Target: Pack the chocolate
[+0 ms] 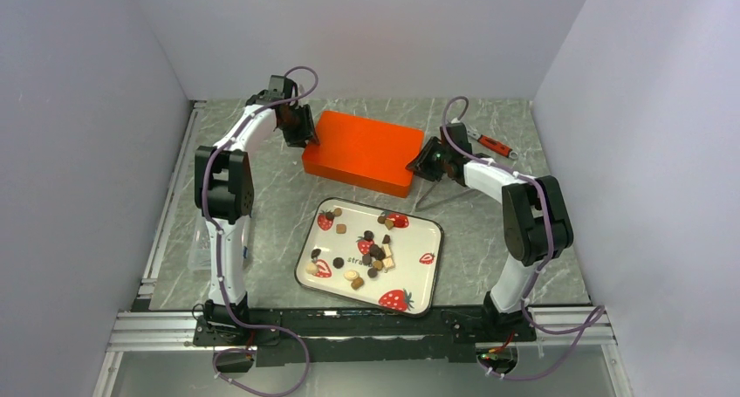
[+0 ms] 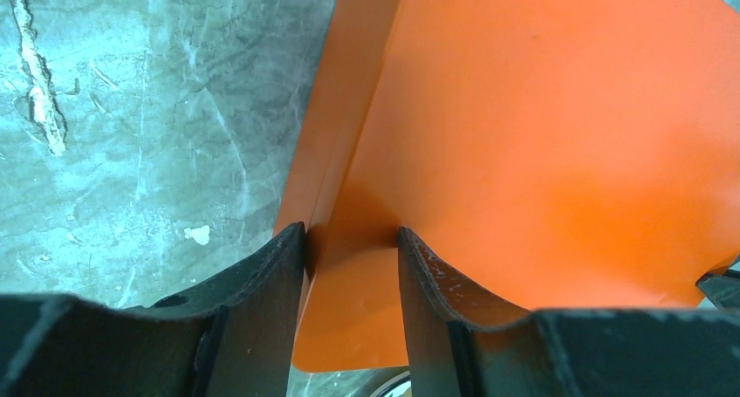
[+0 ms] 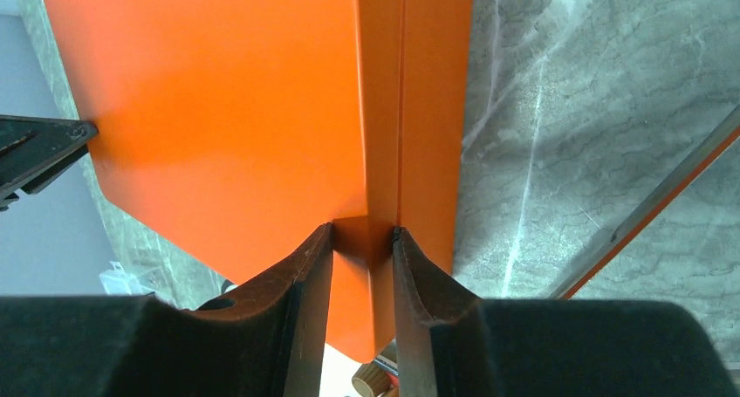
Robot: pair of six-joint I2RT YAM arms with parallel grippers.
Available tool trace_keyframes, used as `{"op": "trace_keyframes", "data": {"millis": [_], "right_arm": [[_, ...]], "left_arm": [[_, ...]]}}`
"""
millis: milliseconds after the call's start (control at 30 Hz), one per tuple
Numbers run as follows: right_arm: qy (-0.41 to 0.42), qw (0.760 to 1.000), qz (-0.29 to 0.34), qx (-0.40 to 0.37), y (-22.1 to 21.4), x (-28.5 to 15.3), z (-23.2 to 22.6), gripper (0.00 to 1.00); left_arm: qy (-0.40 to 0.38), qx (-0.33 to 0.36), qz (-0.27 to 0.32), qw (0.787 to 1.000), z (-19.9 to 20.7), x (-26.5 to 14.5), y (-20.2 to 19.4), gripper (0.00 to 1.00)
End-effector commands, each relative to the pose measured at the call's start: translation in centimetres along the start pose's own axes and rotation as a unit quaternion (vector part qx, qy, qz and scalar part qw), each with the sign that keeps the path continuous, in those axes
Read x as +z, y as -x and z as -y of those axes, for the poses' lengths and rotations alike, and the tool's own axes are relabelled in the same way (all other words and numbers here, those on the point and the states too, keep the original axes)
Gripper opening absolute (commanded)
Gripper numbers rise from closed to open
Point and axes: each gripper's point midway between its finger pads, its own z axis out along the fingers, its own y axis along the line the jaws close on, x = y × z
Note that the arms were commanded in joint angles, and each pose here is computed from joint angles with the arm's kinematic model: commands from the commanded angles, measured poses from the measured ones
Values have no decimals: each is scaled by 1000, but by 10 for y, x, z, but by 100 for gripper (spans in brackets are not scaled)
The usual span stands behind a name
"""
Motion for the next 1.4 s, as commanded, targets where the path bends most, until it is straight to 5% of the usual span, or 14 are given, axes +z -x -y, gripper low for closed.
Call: {"op": "trace_keyframes", "data": {"millis": [0, 367, 733, 1033, 1367], "right_arm": [[-20, 999, -33, -18, -28, 15, 5, 29], [-35, 998, 8, -55, 21, -17, -9, 48], [-64, 991, 65, -96, 71, -25, -29, 44], [-90, 984, 97, -119, 111, 14, -33, 10], [-209, 970, 53, -108, 85, 48, 54, 0]], "left_arm": [[-39, 10, -47, 998, 40, -11, -32, 46], [-14, -8, -51, 999, 23, -4, -33, 46], [-7, -7, -58, 998, 17, -1, -35, 46], [-7, -1, -57, 998, 18, -5, -32, 46], [-5, 0, -54, 999, 18, -6, -29, 46]]}}
